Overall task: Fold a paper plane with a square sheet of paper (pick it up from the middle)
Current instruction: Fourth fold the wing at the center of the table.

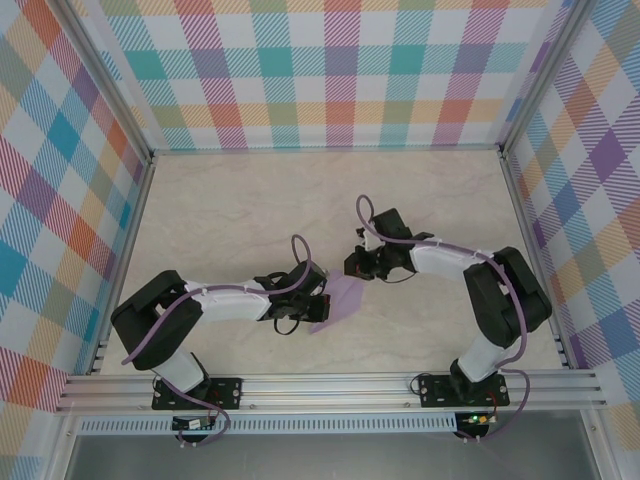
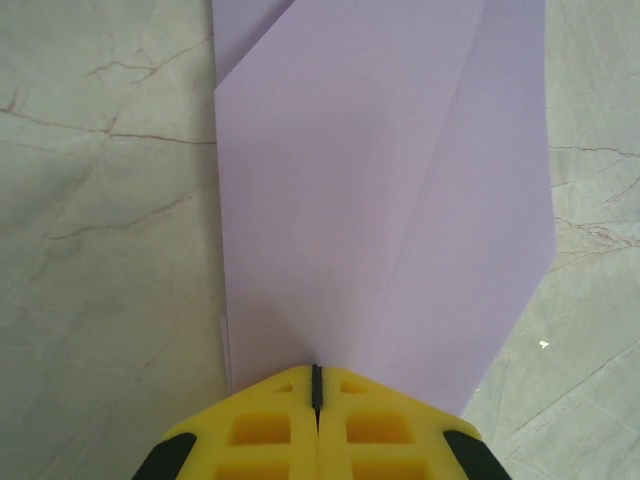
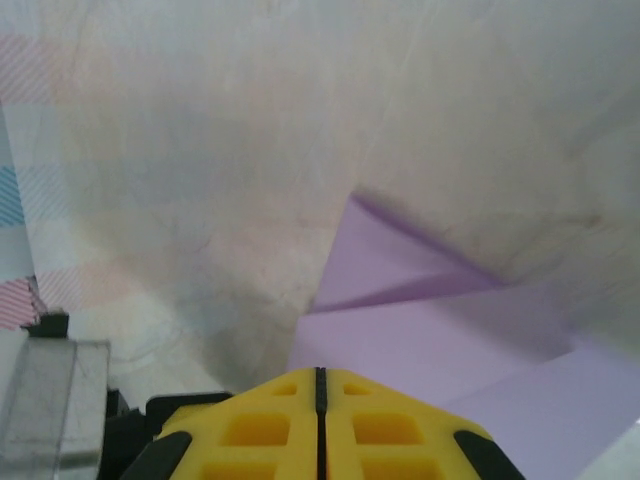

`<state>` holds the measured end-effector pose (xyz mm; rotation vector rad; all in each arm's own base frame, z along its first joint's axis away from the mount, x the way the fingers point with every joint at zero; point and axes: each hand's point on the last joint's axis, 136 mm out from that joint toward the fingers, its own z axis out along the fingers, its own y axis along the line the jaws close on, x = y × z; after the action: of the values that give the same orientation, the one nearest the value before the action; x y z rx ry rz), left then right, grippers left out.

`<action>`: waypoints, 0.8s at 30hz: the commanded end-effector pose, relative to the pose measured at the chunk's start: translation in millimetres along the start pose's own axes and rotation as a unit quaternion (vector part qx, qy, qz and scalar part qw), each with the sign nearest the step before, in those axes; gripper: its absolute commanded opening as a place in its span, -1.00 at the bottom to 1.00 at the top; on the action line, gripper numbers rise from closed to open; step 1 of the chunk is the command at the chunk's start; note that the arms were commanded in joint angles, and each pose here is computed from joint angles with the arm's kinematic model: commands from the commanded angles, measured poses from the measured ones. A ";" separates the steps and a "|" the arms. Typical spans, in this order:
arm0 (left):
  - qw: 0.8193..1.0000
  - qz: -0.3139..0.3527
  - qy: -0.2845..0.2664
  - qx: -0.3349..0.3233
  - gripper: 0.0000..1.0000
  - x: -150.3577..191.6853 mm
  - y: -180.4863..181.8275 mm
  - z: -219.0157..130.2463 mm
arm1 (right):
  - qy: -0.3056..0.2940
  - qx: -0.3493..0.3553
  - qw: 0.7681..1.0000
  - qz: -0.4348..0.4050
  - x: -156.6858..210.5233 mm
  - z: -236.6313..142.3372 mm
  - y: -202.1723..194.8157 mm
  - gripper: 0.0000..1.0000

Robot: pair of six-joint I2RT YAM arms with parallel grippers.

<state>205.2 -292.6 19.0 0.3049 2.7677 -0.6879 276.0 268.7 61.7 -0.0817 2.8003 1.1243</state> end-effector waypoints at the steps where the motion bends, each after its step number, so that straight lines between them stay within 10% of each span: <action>1: 0.998 -0.026 0.030 -0.049 -1.00 19.6 32.7 1.7 | 0.029 -0.025 0.999 0.022 15.7 14.7 6.4 -0.85; 24: 0.991 -0.116 -0.047 0.052 -0.91 -35.0 -26.3 -26.8 | 0.078 0.066 0.993 0.068 47.1 50.6 -55.1 -0.89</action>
<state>212.6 -298.4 38.1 0.1183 2.7627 -0.7815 249.3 284.1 13.7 -0.0174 2.9506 1.1896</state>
